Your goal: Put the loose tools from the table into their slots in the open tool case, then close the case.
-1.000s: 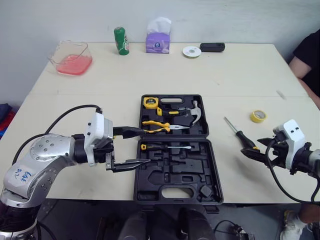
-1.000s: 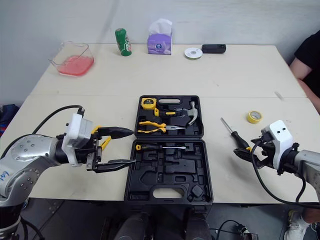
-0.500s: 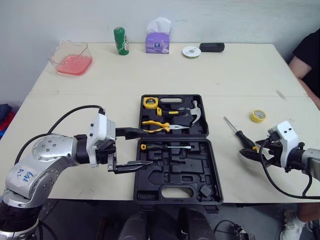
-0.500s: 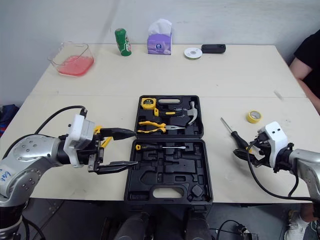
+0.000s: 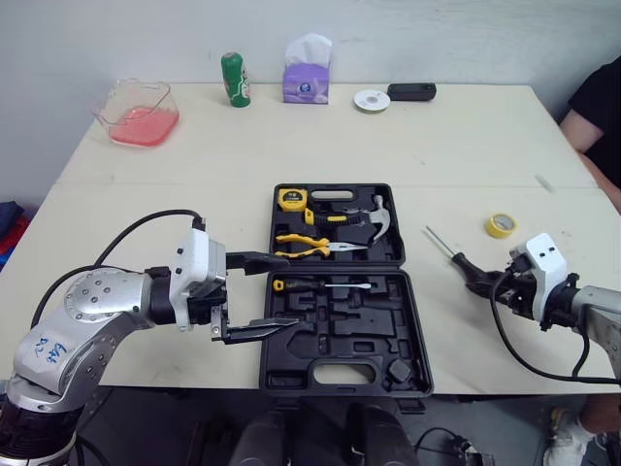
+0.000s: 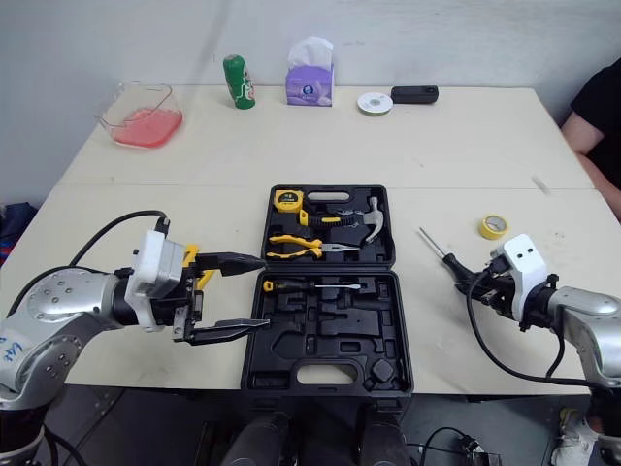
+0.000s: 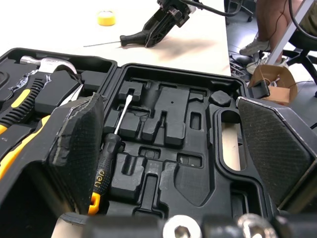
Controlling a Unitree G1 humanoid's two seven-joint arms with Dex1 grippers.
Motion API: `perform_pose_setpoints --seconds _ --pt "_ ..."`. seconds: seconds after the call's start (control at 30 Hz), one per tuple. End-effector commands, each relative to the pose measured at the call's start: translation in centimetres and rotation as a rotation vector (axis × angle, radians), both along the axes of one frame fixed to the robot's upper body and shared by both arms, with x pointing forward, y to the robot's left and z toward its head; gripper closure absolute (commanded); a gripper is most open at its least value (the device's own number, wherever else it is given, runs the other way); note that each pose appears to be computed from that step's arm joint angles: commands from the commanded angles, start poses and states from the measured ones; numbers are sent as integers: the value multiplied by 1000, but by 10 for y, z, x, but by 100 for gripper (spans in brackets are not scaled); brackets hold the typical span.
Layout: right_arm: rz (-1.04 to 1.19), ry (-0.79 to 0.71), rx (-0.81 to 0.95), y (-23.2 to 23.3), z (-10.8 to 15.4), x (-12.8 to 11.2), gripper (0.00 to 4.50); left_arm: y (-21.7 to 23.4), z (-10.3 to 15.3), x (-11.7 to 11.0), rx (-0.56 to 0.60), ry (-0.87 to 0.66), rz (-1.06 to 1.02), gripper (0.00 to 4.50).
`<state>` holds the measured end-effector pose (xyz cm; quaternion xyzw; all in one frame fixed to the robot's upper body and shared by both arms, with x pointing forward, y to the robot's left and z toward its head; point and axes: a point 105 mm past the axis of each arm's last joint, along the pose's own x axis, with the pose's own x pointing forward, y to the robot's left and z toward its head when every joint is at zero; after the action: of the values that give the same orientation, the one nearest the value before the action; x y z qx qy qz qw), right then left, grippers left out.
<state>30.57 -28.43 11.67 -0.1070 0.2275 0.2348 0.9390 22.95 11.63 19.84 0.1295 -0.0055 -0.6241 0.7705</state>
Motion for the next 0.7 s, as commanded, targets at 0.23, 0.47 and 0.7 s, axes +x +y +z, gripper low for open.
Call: perform_pose_setpoints --seconds 0.23,0.47,0.7 --pt "318 -213 -160 37 66 -3 354 15 5 -1 -38 -141 -36 0" --pt "717 -128 -242 90 87 -21 354 26 -3 -3 23 -54 -25 0" --pt "919 -8 -265 130 76 -40 354 36 -15 -7 75 -48 -15 0"
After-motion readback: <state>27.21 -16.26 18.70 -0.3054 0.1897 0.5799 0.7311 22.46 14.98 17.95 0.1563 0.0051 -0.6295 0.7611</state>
